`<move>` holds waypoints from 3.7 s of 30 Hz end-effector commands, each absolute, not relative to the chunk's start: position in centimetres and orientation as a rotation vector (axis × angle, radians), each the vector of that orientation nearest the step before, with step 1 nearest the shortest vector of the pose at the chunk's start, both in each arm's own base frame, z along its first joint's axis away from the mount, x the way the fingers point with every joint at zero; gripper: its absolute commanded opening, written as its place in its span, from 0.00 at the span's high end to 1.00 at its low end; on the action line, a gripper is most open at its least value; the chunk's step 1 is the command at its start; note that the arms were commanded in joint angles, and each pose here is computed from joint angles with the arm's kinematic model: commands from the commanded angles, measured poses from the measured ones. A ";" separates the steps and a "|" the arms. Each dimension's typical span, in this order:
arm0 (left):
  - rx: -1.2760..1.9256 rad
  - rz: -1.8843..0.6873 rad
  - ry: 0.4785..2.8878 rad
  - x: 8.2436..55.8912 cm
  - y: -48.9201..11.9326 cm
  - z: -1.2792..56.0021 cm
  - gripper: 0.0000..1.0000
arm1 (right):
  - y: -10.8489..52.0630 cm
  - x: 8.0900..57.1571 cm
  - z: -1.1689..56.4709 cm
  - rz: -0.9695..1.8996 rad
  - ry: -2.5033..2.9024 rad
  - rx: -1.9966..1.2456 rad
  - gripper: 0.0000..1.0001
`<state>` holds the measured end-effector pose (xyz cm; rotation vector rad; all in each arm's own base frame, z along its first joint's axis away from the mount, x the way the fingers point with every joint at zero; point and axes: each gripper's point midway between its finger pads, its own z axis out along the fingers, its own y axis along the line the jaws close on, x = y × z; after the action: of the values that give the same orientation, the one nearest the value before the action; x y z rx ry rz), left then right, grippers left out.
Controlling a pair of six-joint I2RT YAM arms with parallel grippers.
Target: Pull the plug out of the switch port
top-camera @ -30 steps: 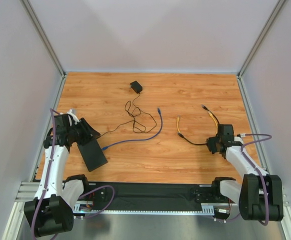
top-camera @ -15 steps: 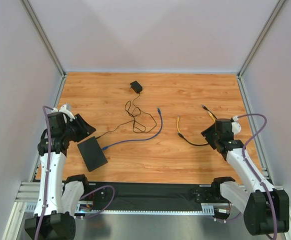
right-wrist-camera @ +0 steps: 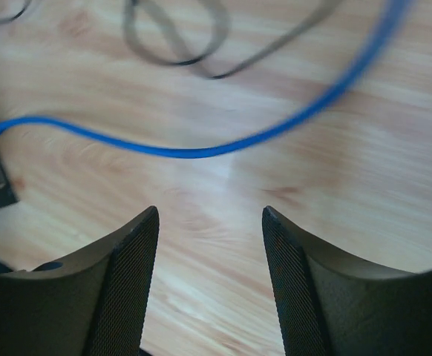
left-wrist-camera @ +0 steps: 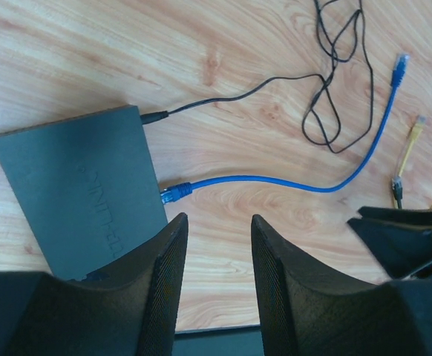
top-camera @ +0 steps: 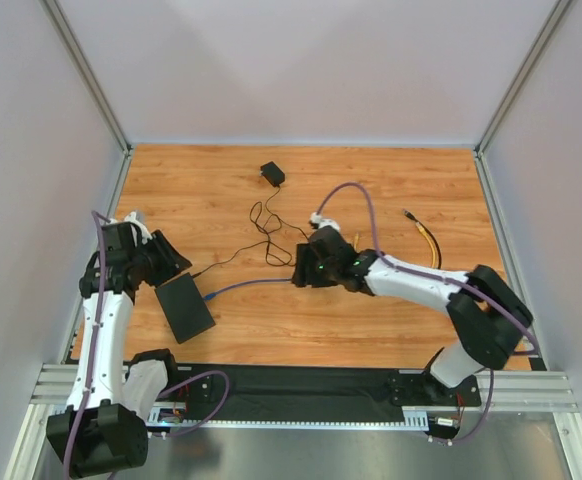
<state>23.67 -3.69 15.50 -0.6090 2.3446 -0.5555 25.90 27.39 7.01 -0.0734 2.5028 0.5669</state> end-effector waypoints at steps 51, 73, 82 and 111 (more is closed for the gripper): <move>-1.029 -0.203 2.435 21.8 0.7 6.4 0.57 | 52.7 21.9 6.9 1.516 2.389 0.012 0.49; -1.046 -0.218 2.484 21.4 0.2 5.9 0.61 | 53.4 21.8 2.5 1.535 2.480 0.343 0.58; -1.058 -0.227 2.497 21.2 0.0 5.7 0.61 | 53.7 22.3 2.8 1.480 2.480 0.340 0.64; -1.060 -0.276 2.501 21.1 -0.6 5.6 0.63 | 54.3 22.1 1.4 1.416 2.509 0.329 0.69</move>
<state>20.97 -0.24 5.35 -1.0567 2.5091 -0.2479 22.11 54.20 2.62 0.3388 2.4984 1.4668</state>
